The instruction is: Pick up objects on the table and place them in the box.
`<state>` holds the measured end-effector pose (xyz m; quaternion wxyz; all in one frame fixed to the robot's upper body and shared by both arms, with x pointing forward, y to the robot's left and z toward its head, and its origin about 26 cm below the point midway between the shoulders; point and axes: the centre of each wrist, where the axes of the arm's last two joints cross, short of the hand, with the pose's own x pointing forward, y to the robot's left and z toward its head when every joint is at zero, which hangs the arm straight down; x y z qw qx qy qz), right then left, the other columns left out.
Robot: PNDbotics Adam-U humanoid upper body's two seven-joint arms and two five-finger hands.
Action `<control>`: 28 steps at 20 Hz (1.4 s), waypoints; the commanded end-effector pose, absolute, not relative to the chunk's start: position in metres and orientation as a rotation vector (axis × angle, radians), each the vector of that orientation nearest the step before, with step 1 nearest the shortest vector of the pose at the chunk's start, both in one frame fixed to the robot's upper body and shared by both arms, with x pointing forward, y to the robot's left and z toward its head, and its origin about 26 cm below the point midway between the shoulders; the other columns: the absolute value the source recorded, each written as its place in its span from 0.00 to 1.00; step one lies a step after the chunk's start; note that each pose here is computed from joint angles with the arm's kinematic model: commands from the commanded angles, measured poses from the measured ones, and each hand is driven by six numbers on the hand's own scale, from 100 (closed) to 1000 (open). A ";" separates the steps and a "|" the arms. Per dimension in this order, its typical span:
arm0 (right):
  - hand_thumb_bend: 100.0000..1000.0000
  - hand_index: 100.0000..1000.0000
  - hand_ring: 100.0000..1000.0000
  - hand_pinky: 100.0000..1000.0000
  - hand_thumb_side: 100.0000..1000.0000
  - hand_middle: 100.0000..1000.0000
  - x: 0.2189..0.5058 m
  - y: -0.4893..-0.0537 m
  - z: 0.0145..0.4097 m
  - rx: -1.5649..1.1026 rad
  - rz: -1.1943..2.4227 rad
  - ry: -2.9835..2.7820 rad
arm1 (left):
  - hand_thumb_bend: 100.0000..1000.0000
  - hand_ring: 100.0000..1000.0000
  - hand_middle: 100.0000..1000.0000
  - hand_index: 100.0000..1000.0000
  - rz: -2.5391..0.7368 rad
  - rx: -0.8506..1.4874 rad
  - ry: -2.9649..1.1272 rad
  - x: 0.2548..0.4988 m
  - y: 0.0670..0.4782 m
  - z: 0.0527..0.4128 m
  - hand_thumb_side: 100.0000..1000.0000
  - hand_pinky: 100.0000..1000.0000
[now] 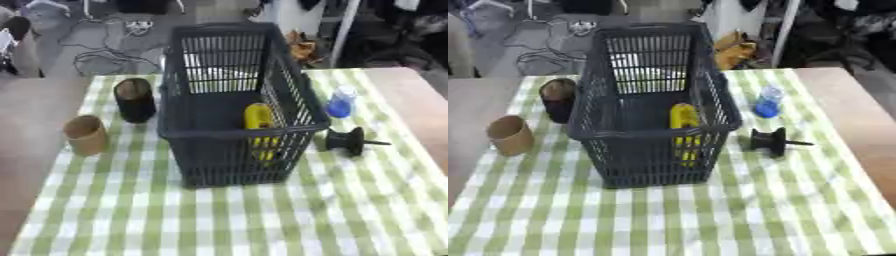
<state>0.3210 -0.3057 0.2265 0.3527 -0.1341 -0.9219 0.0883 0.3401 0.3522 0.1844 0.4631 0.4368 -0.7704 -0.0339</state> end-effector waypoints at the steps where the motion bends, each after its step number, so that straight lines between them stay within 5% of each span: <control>1: 0.02 0.96 0.73 0.57 0.71 0.71 0.320 -0.311 0.236 -0.379 0.245 -2.404 | 0.88 0.44 0.17 0.86 -0.101 1.115 -1.925 0.338 0.355 0.200 0.60 0.66; 15: 0.02 0.96 0.73 0.57 0.71 0.71 0.321 -0.311 0.237 -0.380 0.262 -2.402 | 1.00 0.46 0.17 0.88 -0.715 1.324 -1.560 0.335 0.398 0.186 0.68 0.70; 16: 0.02 0.96 0.73 0.57 0.71 0.71 0.321 -0.311 0.238 -0.380 0.263 -2.405 | 1.00 0.49 0.26 0.90 -0.756 1.326 -1.529 0.334 0.401 0.182 0.71 0.71; 28: 0.02 0.96 0.73 0.57 0.71 0.71 0.322 -0.308 0.238 -0.363 0.276 -2.406 | 1.00 0.57 0.27 0.83 -1.316 1.116 -1.110 0.339 0.420 0.093 0.73 0.73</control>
